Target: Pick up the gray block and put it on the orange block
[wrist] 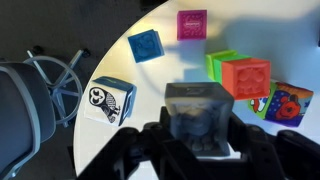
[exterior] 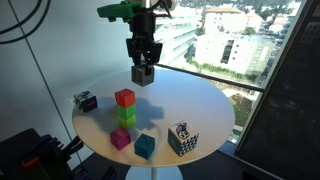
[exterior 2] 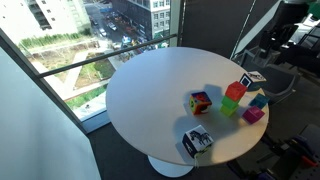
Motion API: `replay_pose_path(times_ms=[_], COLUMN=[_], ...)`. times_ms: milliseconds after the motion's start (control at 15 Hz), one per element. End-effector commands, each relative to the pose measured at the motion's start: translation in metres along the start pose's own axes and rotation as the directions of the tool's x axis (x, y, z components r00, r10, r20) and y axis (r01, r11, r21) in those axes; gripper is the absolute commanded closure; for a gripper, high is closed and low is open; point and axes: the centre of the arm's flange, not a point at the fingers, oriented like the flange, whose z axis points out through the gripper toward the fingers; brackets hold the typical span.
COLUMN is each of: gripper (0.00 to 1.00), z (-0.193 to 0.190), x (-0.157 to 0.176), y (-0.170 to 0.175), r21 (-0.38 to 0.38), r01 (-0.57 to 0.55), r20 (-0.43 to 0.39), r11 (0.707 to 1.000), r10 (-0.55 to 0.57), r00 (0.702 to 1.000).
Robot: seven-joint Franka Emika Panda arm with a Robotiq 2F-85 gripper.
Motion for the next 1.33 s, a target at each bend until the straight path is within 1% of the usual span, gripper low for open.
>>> replay_pose_path(times_ms=[0,200,400,467,1067,1133,1267], gripper=[0.72,0.72,0.72,0.47,0.47,0.72,0.72], z=[0.0,0.006,0.011,0.014,0.016,0.016,0.017], x=[-0.022,-0.026,-0.028,-0.019,-0.02,-0.02,-0.021], y=[-0.01,-0.018,-0.017,-0.017,-0.017,-0.017,-0.02], r21=[-0.001,0.005,0.022,0.004,0.006,0.006,0.005], r01=[0.024,0.027,0.031,0.031,0.031,0.031,0.036], r20=[-0.025,-0.032,-0.029,-0.009,-0.005,-0.005,-0.001], r11=[1.0,1.0,0.999,1.0,1.0,1.0,0.999], r10=[-0.024,-0.027,-0.031,-0.031,-0.031,-0.031,-0.036], r00=[0.999,0.999,0.999,0.999,1.0,1.0,0.999])
